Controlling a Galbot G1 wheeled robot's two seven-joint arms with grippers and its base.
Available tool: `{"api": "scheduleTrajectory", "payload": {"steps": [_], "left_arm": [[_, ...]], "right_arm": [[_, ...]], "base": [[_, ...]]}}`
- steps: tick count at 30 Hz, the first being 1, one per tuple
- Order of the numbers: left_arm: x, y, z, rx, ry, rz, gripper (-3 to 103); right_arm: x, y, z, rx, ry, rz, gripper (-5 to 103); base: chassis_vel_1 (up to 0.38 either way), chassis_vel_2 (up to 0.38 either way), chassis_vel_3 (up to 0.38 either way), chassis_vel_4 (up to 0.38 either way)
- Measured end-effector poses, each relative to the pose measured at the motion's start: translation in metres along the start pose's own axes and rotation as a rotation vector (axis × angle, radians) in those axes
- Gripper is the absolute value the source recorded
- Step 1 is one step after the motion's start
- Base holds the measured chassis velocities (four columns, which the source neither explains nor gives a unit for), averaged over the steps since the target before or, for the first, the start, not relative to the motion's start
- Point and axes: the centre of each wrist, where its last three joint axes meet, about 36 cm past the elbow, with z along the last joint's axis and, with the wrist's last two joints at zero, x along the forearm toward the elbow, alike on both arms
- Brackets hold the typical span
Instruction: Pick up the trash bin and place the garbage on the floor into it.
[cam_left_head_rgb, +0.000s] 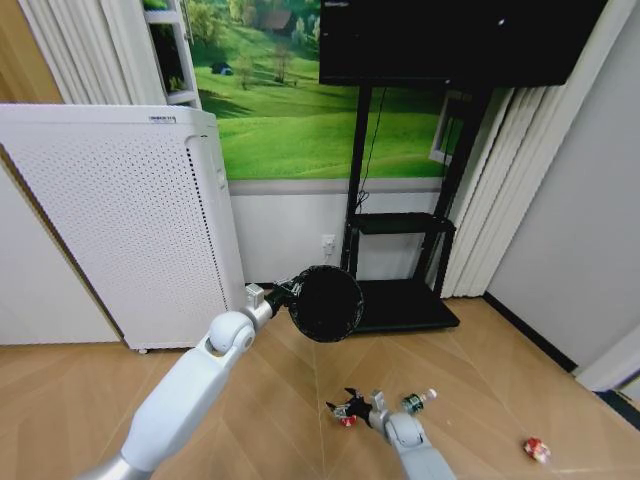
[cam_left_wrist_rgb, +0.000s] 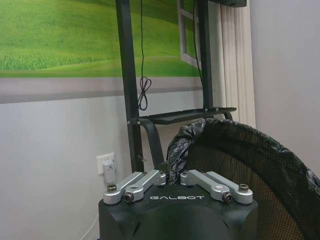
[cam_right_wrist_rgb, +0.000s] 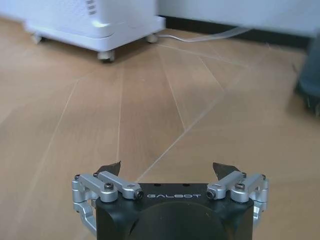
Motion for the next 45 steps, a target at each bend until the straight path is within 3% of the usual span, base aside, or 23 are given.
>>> {"api": "scheduleTrajectory", "payload": {"steps": [2, 3, 4, 5, 7, 8, 10, 11, 13, 16, 20, 21, 23, 24, 28, 29, 30, 31, 33, 34, 36, 38, 45], "left_arm": [[0.002, -0.001, 0.0, 0.003, -0.002, 0.002, 7], [0.002, -0.001, 0.0, 0.003, -0.002, 0.002, 7], [0.003, -0.002, 0.0, 0.006, -0.004, 0.002, 7], [0.003, -0.002, 0.0, 0.006, -0.004, 0.002, 7], [0.005, -0.004, 0.001, 0.012, -0.006, 0.002, 7], [0.005, -0.004, 0.001, 0.012, -0.006, 0.002, 7], [0.007, -0.004, 0.001, 0.016, -0.005, 0.0, 7], [0.007, -0.004, 0.001, 0.016, -0.005, 0.0, 7], [0.01, -0.005, 0.003, 0.022, -0.003, -0.003, 7], [0.011, -0.007, 0.006, 0.03, 0.0, -0.004, 7], [0.014, -0.009, 0.008, 0.038, 0.003, -0.004, 7], [0.015, -0.01, 0.009, 0.04, 0.005, -0.004, 7], [0.016, -0.01, 0.009, 0.041, 0.007, -0.009, 7], [0.016, -0.01, 0.009, 0.041, 0.007, -0.009, 7], [0.019, -0.008, 0.011, 0.044, 0.012, -0.02, 7], [0.019, -0.008, 0.011, 0.044, 0.012, -0.02, 7], [0.02, -0.008, 0.012, 0.045, 0.014, -0.021, 7], [0.02, -0.008, 0.012, 0.045, 0.014, -0.021, 7], [0.02, -0.009, 0.013, 0.048, 0.015, -0.02, 7], [0.02, -0.009, 0.013, 0.048, 0.015, -0.02, 7], [0.02, -0.01, 0.014, 0.049, 0.017, -0.02, 7], [0.02, -0.011, 0.015, 0.05, 0.017, -0.017, 7], [0.019, -0.012, 0.014, 0.051, 0.012, -0.017, 7]], "right_arm": [[0.002, -0.022, -0.014, 0.262, -0.004, -0.044, 100], [0.002, -0.022, -0.014, 0.262, -0.004, -0.044, 100], [0.005, -0.031, -0.026, 0.385, 0.017, -0.073, 100], [0.005, -0.031, -0.026, 0.385, 0.017, -0.073, 100], [0.013, -0.041, -0.046, 0.55, 0.068, -0.082, 100], [0.013, -0.041, -0.046, 0.55, 0.068, -0.082, 100], [0.018, -0.047, -0.06, 0.727, 0.126, -0.075, 100], [0.018, -0.047, -0.06, 0.727, 0.126, -0.075, 100], [0.02, -0.051, -0.071, 0.945, 0.201, -0.076, 100], [0.017, -0.049, -0.072, 1.013, 0.24, -0.078, 100], [0.014, -0.047, -0.067, 1.011, 0.255, -0.078, 100], [0.012, -0.046, -0.064, 0.987, 0.259, -0.071, 100], [0.01, -0.037, -0.049, 0.82, 0.224, -0.028, 100], [0.01, -0.037, -0.049, 0.82, 0.224, -0.028, 100], [0.007, 0.005, -0.008, 0.372, 0.172, 0.073, 100], [0.007, 0.005, -0.008, 0.372, 0.172, 0.073, 100], [0.007, 0.017, 0.001, 0.258, 0.187, 0.109, 100], [0.007, 0.017, 0.001, 0.258, 0.187, 0.109, 100], [0.004, 0.044, 0.013, 0.042, 0.204, 0.22, 100], [0.004, 0.044, 0.013, 0.042, 0.204, 0.22, 100], [-0.004, 0.075, 0.015, -0.219, 0.246, 0.346, 100], [-0.01, 0.091, 0.012, -0.359, 0.282, 0.4, 100], [-0.025, 0.102, 0.005, -0.521, 0.306, 0.481, 100]], "base": [[0.0, 0.0, 0.0, 0.0], [0.0, 0.0, 0.0, 0.0], [0.0, 0.0, 0.0, 0.0], [0.0, 0.0, 0.0, 0.0], [0.0, 0.0, 0.0, 0.0], [0.0, 0.0, 0.0, 0.0], [0.0, 0.0, 0.0, 0.0], [0.0, 0.0, 0.0, 0.0], [0.0, 0.0, 0.0, 0.0], [0.0, 0.0, 0.0, 0.0], [0.0, 0.0, 0.0, 0.0], [0.0, 0.0, 0.0, 0.0], [0.0, 0.0, 0.0, 0.0], [0.0, 0.0, 0.0, 0.0], [0.0, 0.0, 0.0, 0.0], [0.0, 0.0, 0.0, 0.0], [0.0, 0.0, 0.0, 0.0], [0.0, 0.0, 0.0, 0.0], [0.0, 0.0, 0.0, 0.0], [0.0, 0.0, 0.0, 0.0], [0.0, 0.0, 0.0, 0.0], [0.0, 0.0, 0.0, 0.0], [0.0, 0.0, 0.0, 0.0]]}}
